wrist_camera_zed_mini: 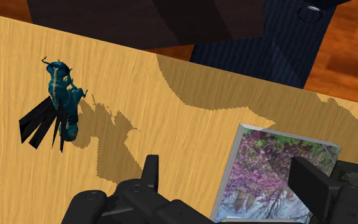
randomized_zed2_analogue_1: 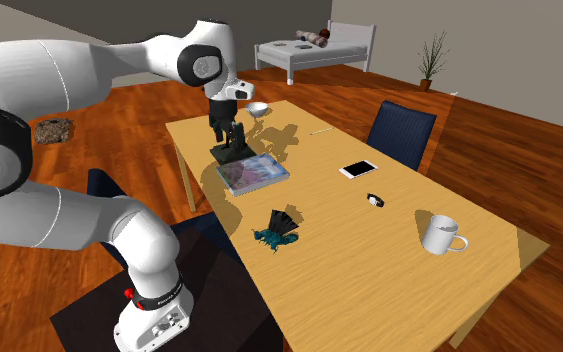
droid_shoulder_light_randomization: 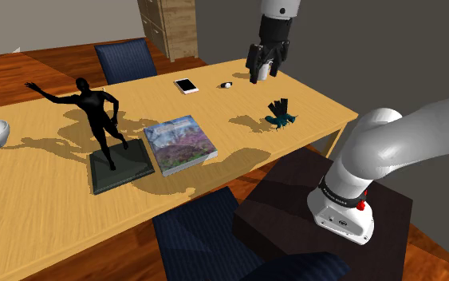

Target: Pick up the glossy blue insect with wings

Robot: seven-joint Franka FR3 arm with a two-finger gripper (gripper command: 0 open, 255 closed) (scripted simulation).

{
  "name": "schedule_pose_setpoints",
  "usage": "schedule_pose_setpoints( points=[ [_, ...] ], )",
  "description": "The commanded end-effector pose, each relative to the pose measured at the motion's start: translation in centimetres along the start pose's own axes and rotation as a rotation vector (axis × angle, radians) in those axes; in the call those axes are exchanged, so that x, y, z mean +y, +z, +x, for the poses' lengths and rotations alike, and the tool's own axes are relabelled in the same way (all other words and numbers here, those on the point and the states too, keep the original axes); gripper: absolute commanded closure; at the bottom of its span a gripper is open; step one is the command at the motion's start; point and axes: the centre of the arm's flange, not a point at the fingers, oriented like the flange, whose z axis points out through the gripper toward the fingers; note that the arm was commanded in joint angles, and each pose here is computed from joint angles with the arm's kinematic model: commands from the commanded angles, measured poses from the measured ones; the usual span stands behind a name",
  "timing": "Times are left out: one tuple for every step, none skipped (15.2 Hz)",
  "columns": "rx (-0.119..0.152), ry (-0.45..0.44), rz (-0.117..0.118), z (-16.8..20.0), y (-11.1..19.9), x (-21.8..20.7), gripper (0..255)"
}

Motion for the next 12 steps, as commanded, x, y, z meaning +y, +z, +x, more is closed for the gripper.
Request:
schedule_pose_setpoints(
  points=[
    [0.000,0.000,0.000,0.0,0.0,0.0,0],
    [-0.002,0.005,0.000,0.0,0.8,1.0,0],
    [-0.005,0.010,0.001,0.0,1.7,2.1,0],
    [-0.007,0.014,0.001,-0.1,2.5,3.1,0],
    [-0.009,0.019,0.002,-0.1,3.4,4.1,0],
    [-0.012,0.024,0.002,-0.1,4.2,5.1,0],
    [-0.014,0.029,0.003,-0.2,5.0,6.1,0],
    [-0.016,0.033,0.003,-0.2,5.9,7.2,0],
    [-0.019,0.038,0.004,-0.3,6.7,8.2,0],
    [-0.021,0.043,0.004,-0.3,7.6,9.2,0],
    [-0.023,0.048,0.004,-0.4,8.4,10.2,0],
    [-0.026,0.053,0.005,-0.5,9.2,11.2,0]
  ],
)
